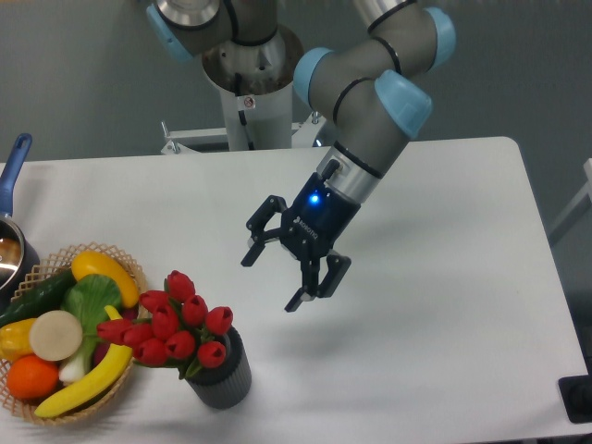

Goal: Pick up the flowers from the vase
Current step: 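Lower the open gripper around the tulip stems above the vase rim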

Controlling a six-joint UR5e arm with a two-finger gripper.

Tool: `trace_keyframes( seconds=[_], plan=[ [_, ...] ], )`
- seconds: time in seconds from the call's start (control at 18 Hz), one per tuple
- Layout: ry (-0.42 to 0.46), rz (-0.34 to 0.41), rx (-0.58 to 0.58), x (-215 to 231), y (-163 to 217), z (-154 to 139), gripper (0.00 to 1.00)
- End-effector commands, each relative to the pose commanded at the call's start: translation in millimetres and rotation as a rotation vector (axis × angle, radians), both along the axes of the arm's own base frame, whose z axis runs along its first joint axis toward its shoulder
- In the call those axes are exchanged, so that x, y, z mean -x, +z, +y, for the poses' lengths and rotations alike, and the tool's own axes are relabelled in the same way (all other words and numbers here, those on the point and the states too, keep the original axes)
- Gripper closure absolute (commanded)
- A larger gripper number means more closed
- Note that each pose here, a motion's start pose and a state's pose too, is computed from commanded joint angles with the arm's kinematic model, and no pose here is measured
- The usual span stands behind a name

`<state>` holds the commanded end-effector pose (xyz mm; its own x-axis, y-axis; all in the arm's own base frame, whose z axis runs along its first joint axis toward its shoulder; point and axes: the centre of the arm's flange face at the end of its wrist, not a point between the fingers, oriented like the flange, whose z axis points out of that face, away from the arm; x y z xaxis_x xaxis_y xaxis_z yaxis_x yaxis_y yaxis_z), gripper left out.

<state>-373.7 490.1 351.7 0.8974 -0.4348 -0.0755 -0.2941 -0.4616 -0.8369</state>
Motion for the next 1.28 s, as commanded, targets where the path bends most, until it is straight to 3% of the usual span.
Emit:
trace_keyframes(
  seconds=[0.89,1.28],
  plan=[
    [-0.062,-0.060,0.019,-12,-20,60,0.00],
    [-0.077,-0.076,0.030,-21,-26,70,0.00]
  ],
)
